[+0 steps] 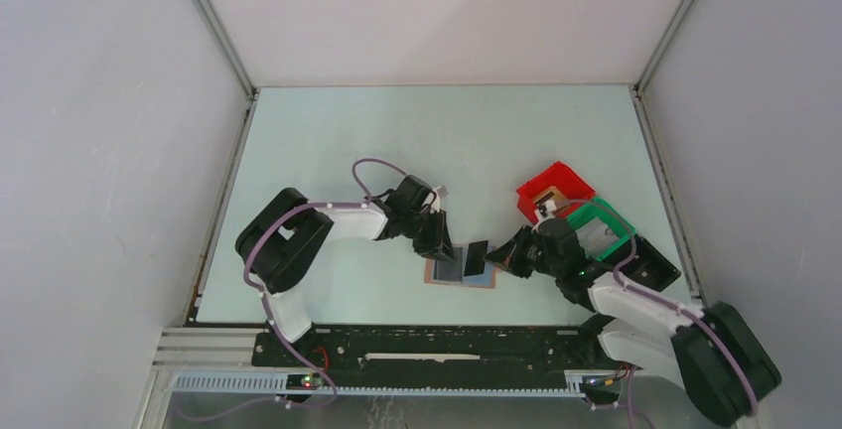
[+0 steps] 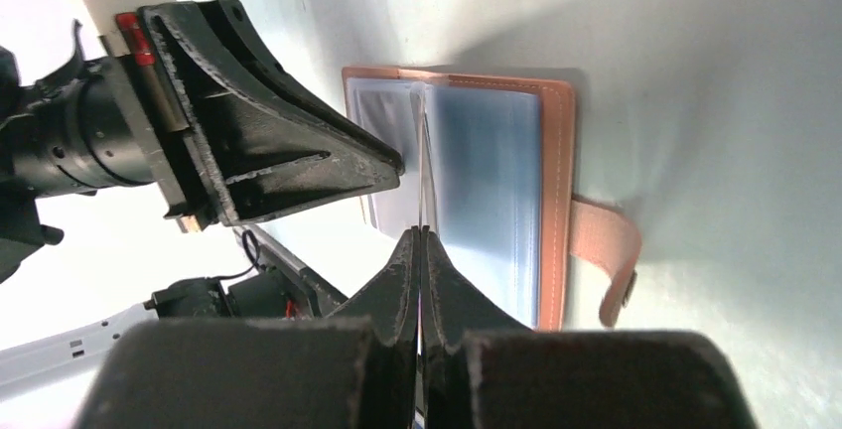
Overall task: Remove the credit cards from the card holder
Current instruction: Remove the credit card from the card holder, then place the credit card in the storage box.
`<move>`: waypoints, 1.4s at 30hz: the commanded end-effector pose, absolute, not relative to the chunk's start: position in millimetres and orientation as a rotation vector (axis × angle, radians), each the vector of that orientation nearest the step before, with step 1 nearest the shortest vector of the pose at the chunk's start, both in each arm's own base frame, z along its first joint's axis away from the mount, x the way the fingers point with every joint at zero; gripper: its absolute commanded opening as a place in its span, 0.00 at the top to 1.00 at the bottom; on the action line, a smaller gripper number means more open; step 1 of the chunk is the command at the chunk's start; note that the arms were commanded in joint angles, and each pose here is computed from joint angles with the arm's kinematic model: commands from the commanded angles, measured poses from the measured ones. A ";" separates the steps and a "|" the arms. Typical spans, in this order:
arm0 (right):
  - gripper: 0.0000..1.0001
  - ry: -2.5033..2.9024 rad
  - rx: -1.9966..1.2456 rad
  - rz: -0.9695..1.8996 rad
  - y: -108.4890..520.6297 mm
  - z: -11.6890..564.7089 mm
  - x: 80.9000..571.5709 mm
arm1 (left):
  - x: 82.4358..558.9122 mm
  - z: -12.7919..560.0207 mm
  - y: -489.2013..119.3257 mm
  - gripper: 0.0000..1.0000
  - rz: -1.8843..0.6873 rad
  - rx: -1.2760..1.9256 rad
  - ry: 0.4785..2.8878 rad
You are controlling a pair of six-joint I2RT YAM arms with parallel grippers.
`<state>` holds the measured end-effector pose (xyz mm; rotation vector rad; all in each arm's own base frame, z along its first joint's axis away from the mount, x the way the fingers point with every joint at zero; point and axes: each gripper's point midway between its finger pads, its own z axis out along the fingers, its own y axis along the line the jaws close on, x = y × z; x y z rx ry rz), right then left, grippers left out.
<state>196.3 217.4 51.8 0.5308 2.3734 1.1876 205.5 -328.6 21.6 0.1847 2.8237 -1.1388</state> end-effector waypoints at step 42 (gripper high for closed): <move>1.00 2.285 0.999 -0.243 -56.1 184.2 177.5 | 232.9 83.4 -296.0 0.76 -0.932 0.256 2.722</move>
